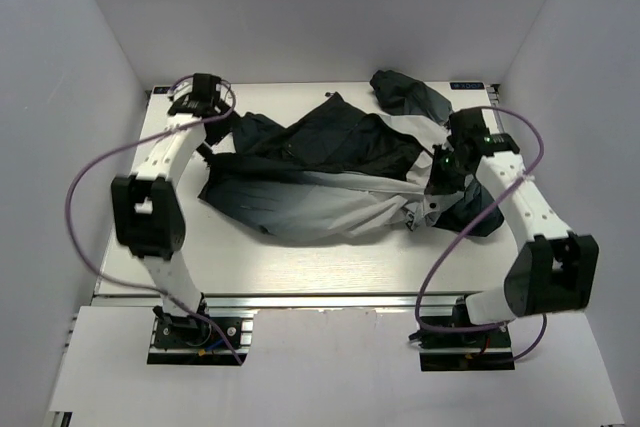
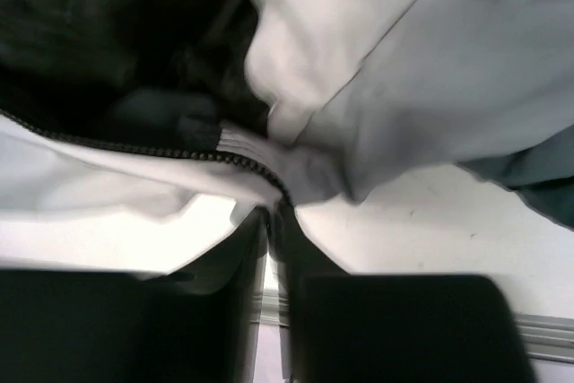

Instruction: Zip up the jacket

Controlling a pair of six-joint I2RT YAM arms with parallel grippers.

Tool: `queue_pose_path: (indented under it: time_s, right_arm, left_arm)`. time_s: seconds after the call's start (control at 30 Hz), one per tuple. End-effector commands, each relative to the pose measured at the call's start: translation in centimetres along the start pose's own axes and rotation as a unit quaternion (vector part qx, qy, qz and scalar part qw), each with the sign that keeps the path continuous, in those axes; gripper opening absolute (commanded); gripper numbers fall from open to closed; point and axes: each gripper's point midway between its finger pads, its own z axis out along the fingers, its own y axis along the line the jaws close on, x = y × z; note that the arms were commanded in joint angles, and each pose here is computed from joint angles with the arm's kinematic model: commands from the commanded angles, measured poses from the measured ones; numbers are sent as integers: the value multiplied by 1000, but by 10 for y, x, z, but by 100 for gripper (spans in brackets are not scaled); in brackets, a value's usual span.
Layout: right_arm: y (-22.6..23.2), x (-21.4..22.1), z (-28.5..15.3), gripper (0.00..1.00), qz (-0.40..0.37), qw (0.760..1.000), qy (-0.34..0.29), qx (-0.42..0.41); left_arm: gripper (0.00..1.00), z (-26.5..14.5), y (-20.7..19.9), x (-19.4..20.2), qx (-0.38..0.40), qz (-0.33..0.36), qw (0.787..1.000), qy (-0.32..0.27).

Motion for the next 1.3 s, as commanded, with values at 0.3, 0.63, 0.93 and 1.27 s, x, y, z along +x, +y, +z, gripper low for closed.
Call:
queue_pose_path:
  time_s: [0.3,0.63,0.93,1.27]
  right_arm:
    - [74,-36,-33,89,-177,977,-114,-29]
    - [123,-4,73,89,-186,978,-50,-77]
    - [45,108,108,89,-151,988,45,-4]
    - [7,162,69,89,-127,990,66,-2]
  left_arm:
    - [98,-29,-70,25,117,105,987,-20]
    - [98,13,-23,132,105,140,981,88]
    - [98,2,69,194,29,187,968,162]
    - [98,-77,141,235,50,177,954,236]
